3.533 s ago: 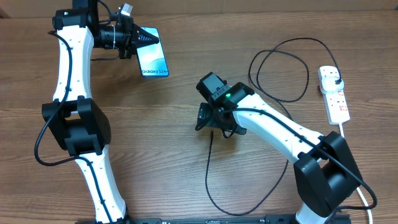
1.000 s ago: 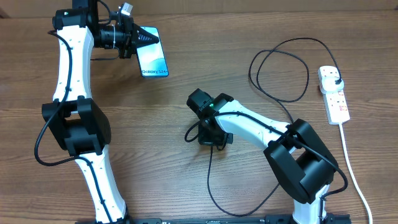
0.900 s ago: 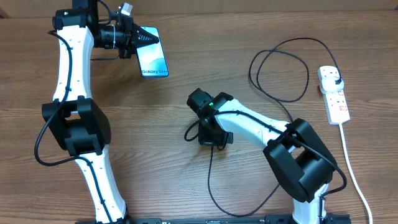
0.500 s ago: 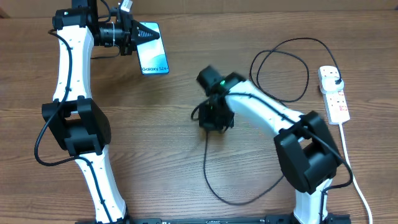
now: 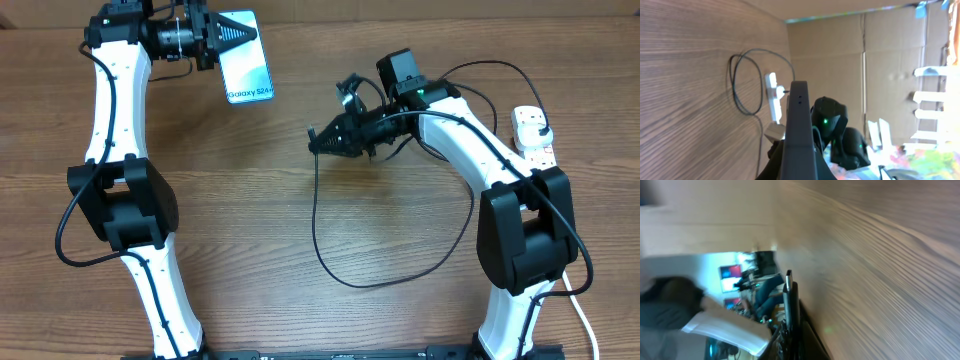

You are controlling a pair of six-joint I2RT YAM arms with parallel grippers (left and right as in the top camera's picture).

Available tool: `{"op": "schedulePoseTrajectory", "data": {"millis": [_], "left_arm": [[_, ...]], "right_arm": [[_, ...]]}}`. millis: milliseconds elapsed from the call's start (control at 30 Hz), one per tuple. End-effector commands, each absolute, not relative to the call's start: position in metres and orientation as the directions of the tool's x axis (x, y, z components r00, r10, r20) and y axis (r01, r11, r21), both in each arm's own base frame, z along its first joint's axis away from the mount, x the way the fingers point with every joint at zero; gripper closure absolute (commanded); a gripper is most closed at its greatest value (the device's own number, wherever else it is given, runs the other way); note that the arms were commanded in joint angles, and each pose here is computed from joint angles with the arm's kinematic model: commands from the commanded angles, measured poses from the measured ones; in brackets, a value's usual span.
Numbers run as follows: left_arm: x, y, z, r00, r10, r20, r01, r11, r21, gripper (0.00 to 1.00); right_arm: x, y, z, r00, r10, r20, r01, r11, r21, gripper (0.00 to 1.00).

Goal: Plug charger to phone and switch on socket

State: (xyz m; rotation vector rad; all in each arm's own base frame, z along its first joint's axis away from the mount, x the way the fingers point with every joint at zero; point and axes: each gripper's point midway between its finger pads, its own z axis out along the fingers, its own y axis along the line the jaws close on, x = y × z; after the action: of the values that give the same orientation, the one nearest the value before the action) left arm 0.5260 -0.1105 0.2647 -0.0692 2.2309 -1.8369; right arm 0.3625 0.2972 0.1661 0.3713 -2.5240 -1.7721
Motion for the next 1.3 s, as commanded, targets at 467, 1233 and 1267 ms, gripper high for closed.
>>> {"op": "schedulePoseTrajectory", "data": {"millis": [467,1233,1267], "left_arm": [[0.544,-0.123,0.303,-0.976,-0.193,-0.097,0.079,0.095,-0.992,0.96],[0.555,-0.156,0.290,-0.966,-0.239,-0.098,0.056,0.177,-0.983,0.96],[0.555,-0.156,0.290,-0.966,-0.239,-0.098,0.056,0.177,-0.983,0.96]], "right_arm": [[0.372,0.317,0.237,-0.912,-0.272,-0.308,-0.316,-0.017,0.949,0.96],[0.369,0.317,0.246,-0.892,-0.287,-0.348,-0.344,-0.068,0.937,0.96],[0.370,0.317,0.246,-0.892,-0.287,-0.349,-0.344,-0.067,0.936,0.96]]}}
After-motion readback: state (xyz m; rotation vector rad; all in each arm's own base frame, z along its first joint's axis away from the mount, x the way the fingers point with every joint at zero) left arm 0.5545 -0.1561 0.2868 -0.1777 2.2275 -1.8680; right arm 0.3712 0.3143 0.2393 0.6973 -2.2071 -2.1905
